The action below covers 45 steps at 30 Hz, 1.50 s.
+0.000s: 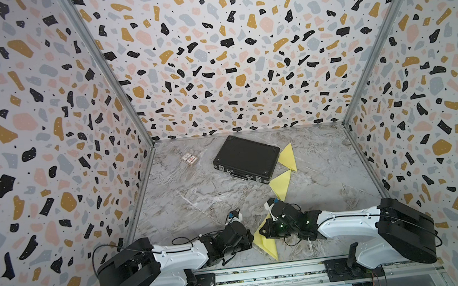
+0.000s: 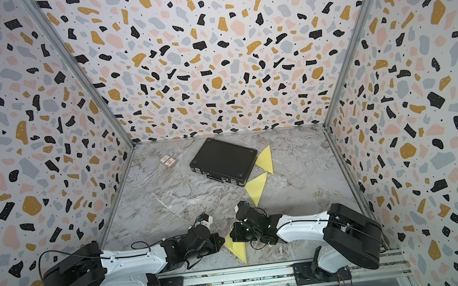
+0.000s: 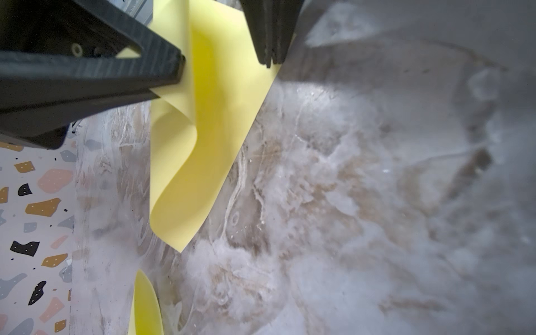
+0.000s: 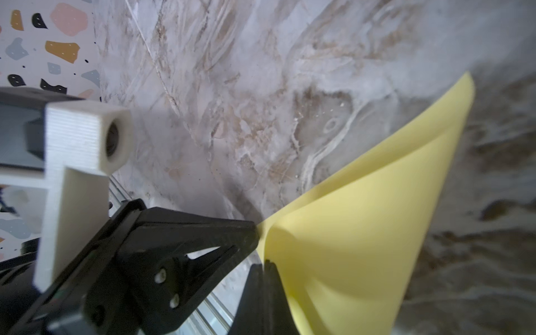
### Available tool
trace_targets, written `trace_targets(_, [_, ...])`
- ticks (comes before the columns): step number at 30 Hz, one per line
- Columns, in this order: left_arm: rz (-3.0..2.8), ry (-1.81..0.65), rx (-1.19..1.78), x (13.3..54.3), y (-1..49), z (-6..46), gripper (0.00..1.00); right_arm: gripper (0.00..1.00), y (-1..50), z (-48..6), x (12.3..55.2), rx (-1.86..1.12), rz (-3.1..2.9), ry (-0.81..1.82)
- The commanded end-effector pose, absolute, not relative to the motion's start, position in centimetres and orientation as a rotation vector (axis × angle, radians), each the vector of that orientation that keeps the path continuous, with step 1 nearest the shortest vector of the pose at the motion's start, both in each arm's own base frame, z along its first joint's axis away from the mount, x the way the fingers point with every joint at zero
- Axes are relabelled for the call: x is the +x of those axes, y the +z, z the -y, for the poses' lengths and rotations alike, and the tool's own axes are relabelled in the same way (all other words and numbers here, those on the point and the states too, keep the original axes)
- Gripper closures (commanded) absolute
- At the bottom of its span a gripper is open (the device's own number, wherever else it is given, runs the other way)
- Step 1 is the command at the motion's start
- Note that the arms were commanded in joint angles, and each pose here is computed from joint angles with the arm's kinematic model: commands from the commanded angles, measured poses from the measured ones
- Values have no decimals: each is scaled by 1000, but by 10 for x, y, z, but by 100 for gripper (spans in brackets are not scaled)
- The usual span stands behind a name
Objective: Fold the square paper diagonally
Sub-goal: Fold the paper at the center of the board.
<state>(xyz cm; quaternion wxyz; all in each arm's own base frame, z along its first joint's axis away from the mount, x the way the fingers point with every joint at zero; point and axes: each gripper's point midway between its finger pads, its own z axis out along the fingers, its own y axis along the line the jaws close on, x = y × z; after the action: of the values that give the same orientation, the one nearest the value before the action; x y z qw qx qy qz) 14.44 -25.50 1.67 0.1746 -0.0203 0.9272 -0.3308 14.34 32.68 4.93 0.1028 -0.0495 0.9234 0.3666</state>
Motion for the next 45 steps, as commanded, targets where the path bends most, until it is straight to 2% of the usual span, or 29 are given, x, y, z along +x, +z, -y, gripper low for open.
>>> trace_targets(1, [-2754,-754,-45,127,-18,224,100,100,51,-329,148,-156,-2712,1054])
trace_targets(45, [-2754,-743,-59,126,-17,219,100,100,36,-344,135,-190,-2751,1055])
